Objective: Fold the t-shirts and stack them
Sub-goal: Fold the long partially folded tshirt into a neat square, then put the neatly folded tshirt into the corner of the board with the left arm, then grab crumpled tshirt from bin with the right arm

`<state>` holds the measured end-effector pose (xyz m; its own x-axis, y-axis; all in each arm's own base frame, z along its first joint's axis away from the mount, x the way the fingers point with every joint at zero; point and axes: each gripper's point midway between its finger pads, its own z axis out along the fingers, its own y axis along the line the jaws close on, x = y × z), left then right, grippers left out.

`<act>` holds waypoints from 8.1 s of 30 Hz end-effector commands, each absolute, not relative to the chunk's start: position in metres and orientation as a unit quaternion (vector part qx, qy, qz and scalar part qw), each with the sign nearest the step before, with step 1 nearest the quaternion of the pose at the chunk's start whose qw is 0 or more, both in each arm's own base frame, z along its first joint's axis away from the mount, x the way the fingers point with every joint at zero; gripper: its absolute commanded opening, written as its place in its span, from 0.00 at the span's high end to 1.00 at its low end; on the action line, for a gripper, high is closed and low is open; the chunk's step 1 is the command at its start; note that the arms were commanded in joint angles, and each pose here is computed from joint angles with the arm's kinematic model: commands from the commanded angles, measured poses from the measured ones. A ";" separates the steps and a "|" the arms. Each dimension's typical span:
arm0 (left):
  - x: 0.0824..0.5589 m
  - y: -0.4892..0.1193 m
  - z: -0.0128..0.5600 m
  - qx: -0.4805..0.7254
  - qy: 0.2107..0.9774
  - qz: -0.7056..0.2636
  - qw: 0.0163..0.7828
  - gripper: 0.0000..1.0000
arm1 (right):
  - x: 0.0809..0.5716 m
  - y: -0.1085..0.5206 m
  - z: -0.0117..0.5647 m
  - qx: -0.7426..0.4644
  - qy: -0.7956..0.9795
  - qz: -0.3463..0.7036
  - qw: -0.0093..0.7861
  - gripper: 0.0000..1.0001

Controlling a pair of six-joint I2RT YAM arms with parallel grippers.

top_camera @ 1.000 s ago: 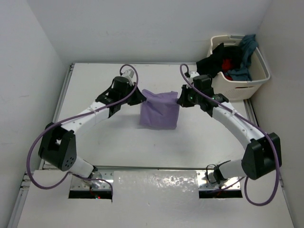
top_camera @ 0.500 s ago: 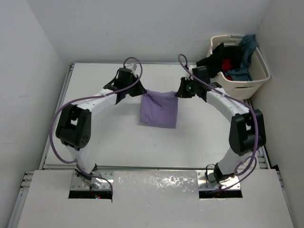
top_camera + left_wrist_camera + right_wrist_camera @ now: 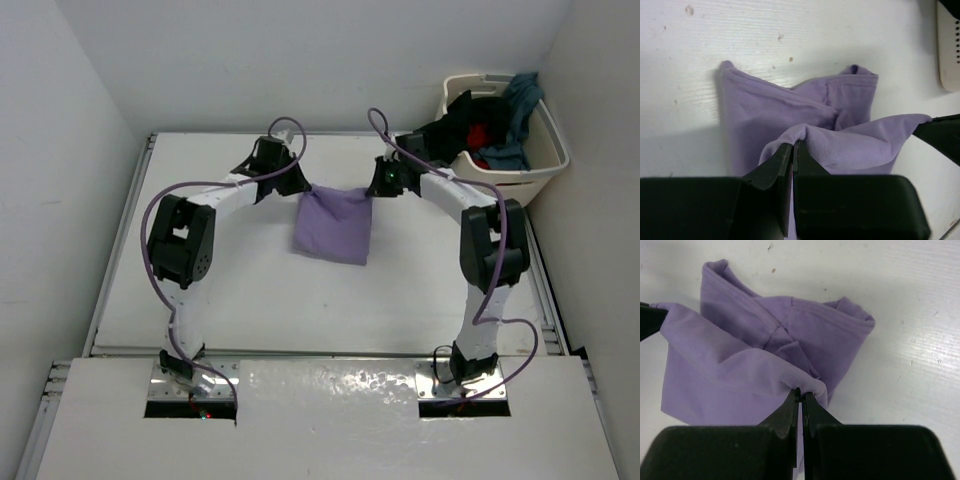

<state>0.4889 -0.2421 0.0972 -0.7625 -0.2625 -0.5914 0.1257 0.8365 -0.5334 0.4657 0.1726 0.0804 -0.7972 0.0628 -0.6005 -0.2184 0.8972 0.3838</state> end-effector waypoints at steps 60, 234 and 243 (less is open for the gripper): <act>0.452 -0.286 0.154 0.043 0.848 -0.379 0.368 0.00 | 0.478 0.213 0.110 -0.059 0.892 0.287 0.344 0.01; 0.380 -0.041 0.279 -0.152 0.765 -0.251 0.573 0.00 | 0.522 -0.013 0.273 0.157 0.855 -0.078 0.487 0.01; 0.387 -0.032 0.300 -0.141 0.754 -0.220 0.603 0.00 | 0.616 -0.073 0.277 0.257 0.773 -0.122 0.568 0.01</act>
